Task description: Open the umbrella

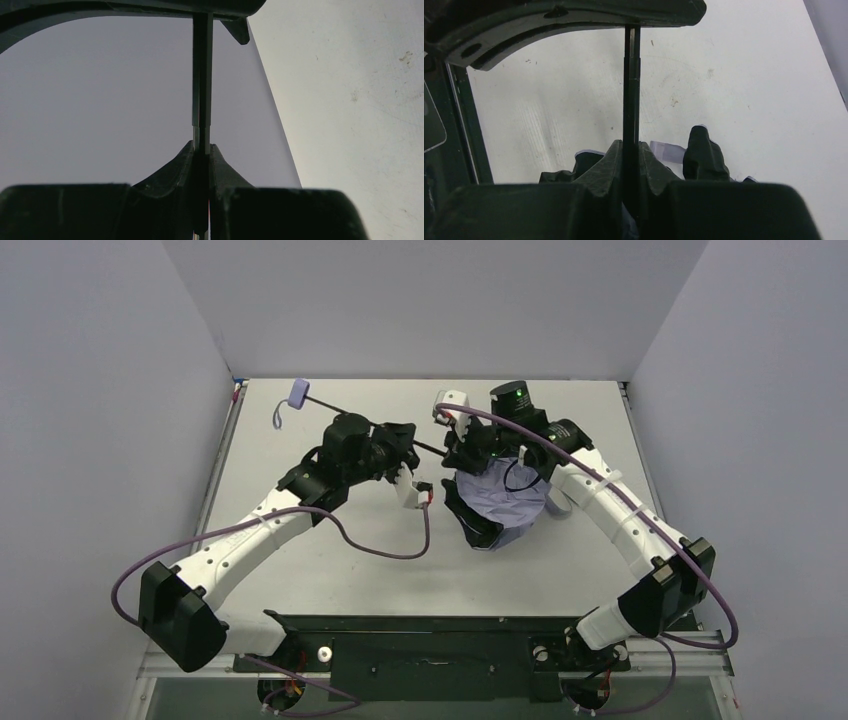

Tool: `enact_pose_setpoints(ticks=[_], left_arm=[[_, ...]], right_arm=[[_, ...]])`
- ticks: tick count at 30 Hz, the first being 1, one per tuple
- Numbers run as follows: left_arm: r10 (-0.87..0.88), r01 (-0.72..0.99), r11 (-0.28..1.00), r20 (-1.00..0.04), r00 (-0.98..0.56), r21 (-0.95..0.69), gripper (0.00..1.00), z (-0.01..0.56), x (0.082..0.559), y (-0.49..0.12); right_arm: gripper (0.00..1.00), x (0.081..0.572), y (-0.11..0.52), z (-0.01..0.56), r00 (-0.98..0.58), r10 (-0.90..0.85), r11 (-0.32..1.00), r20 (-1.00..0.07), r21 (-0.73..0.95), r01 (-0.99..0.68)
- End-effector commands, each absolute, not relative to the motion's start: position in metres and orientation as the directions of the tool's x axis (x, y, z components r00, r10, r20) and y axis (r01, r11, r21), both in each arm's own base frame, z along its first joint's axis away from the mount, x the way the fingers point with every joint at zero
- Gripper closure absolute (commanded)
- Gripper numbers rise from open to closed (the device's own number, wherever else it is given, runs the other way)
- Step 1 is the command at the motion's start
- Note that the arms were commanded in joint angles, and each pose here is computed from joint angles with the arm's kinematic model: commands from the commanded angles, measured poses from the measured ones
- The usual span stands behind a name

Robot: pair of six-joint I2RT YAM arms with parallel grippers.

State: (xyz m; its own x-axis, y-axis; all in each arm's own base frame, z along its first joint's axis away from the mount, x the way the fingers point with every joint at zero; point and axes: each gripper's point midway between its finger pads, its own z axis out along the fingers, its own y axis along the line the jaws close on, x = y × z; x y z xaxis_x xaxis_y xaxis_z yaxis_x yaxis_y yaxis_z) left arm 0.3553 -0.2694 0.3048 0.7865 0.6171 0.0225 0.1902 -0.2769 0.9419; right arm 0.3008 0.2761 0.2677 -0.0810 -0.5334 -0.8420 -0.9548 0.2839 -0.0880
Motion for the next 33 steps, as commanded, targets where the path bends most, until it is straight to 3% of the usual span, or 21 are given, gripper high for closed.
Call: enact_pose_setpoints(ticks=[1, 3, 5, 6, 8, 10, 12, 17, 21, 24, 25, 27, 29, 33], left_arm=[[0.618, 0.095, -0.149, 0.018, 0.786, 0.984, 1.00, 0.355, 0.352, -0.272], [0.637, 0.118, -0.120, -0.015, 0.770, 0.986, 0.98, 0.354, 0.355, -0.270], [0.653, 0.143, -0.098, -0.045, 0.756, 0.985, 0.77, 0.350, 0.356, -0.268], [0.658, 0.151, -0.092, -0.053, 0.751, 0.984, 0.57, 0.348, 0.357, -0.267], [0.665, 0.172, -0.073, -0.081, 0.742, 0.982, 0.32, 0.346, 0.357, -0.266], [0.663, 0.201, -0.053, -0.116, 0.740, 0.978, 0.13, 0.344, 0.355, -0.266], [0.651, 0.220, -0.034, -0.145, 0.745, 0.975, 0.01, 0.346, 0.351, -0.266], [0.603, 0.308, 0.078, -0.291, 0.743, 0.948, 0.03, 0.367, 0.334, -0.267], [0.540, 0.477, 0.276, -0.545, 0.641, 0.834, 0.03, 0.388, 0.320, -0.261], [0.421, 0.629, 0.526, -0.818, 0.392, 0.572, 0.03, 0.395, 0.327, -0.254], [0.374, 0.626, 0.585, -0.856, 0.356, 0.516, 0.02, 0.412, 0.332, -0.248], [0.183, 0.665, 0.707, -0.970, 0.158, 0.242, 0.00, 0.424, 0.338, -0.248], [0.079, 0.646, 0.752, -0.991, 0.108, 0.131, 0.00, 0.440, 0.345, -0.245], [-0.160, 0.684, 0.720, -0.987, -0.004, -0.119, 0.00, 0.469, 0.339, -0.253]], right_arm=[[1.00, 0.303, 0.276, 0.257, -0.053, -0.565, 0.272, -0.823, -0.126, -0.954], [1.00, 0.304, 0.276, 0.258, -0.041, -0.559, 0.273, -0.828, -0.137, -0.952], [1.00, 0.307, 0.276, 0.264, -0.037, -0.529, 0.295, -0.848, -0.143, -0.945], [1.00, 0.310, 0.278, 0.266, -0.041, -0.506, 0.313, -0.862, -0.139, -0.939], [1.00, 0.316, 0.278, 0.274, -0.047, -0.463, 0.345, -0.885, -0.131, -0.930], [1.00, 0.324, 0.278, 0.282, -0.060, -0.423, 0.376, -0.904, -0.115, -0.919], [1.00, 0.332, 0.279, 0.286, -0.079, -0.389, 0.399, -0.918, -0.090, -0.912], [1.00, 0.364, 0.270, 0.309, -0.134, -0.220, 0.521, -0.966, 0.000, -0.854], [1.00, 0.388, 0.265, 0.369, -0.111, 0.094, 0.577, -0.989, 0.145, -0.804], [1.00, 0.392, 0.260, 0.398, -0.079, 0.224, 0.570, -0.971, 0.197, -0.797], [1.00, 0.391, 0.261, 0.406, -0.076, 0.267, 0.557, -0.961, 0.217, -0.802], [1.00, 0.389, 0.262, 0.417, -0.070, 0.317, 0.539, -0.946, 0.240, -0.807], [1.00, 0.387, 0.263, 0.424, -0.069, 0.355, 0.521, -0.932, 0.259, -0.813], [1.00, 0.380, 0.270, 0.436, -0.063, 0.392, 0.487, -0.918, 0.265, -0.832]])
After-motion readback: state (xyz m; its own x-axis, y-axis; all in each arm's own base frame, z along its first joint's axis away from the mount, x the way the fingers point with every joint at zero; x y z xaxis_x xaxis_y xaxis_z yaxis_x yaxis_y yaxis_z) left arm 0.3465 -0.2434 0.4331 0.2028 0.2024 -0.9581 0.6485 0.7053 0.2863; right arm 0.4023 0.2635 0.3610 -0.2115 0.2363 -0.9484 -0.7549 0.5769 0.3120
